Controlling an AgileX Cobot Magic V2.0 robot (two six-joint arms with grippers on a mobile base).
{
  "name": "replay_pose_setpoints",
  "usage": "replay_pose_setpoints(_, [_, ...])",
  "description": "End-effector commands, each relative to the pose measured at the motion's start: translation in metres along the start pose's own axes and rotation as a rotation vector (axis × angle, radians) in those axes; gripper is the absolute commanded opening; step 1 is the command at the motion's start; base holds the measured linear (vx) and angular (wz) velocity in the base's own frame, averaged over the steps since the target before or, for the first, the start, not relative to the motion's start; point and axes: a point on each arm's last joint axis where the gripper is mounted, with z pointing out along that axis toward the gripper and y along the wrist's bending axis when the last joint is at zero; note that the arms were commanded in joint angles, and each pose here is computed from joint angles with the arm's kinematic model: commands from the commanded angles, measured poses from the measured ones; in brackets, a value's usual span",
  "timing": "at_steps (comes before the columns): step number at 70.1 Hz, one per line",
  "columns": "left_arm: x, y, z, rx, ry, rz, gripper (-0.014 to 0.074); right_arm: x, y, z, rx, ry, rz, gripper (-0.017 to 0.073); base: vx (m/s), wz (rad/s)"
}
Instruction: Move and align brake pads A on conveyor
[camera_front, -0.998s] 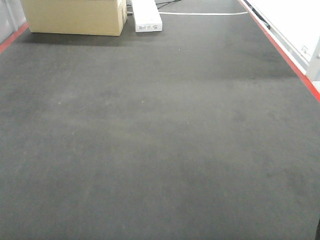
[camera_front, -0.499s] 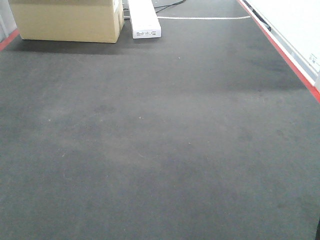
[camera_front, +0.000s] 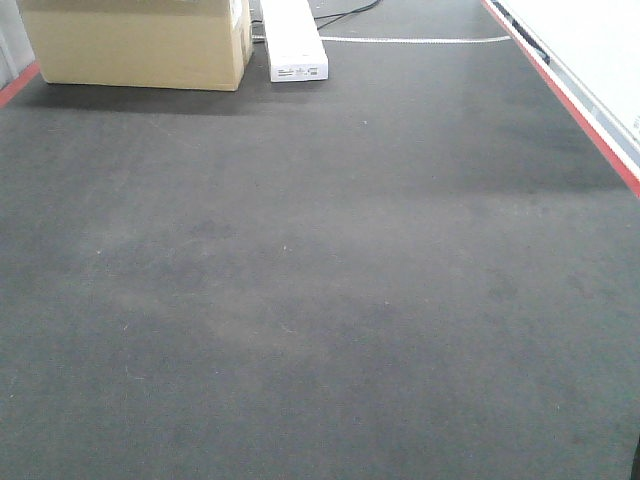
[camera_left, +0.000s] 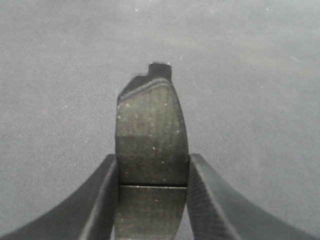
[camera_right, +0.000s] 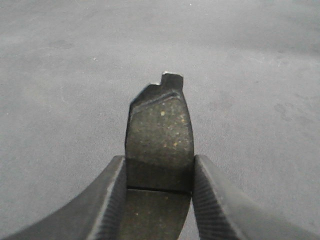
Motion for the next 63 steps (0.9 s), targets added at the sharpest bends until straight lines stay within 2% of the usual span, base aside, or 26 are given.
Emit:
replay_pose_setpoints(1, [-0.0142,-0.0013,-0.0048,0.012,-0.097,0.002,-0.0006,-0.0169,0.0007,-0.0046,-0.007,-0.117,-0.014,-0.0011,0.06,0.02])
replay_pose_setpoints(63, [-0.0142,-0.0013,-0.0048,0.012,-0.097,0.002,-0.0006,-0.0169,0.0007,-0.0046,-0.007,-0.117,-0.014,-0.0011,0.02,0.01])
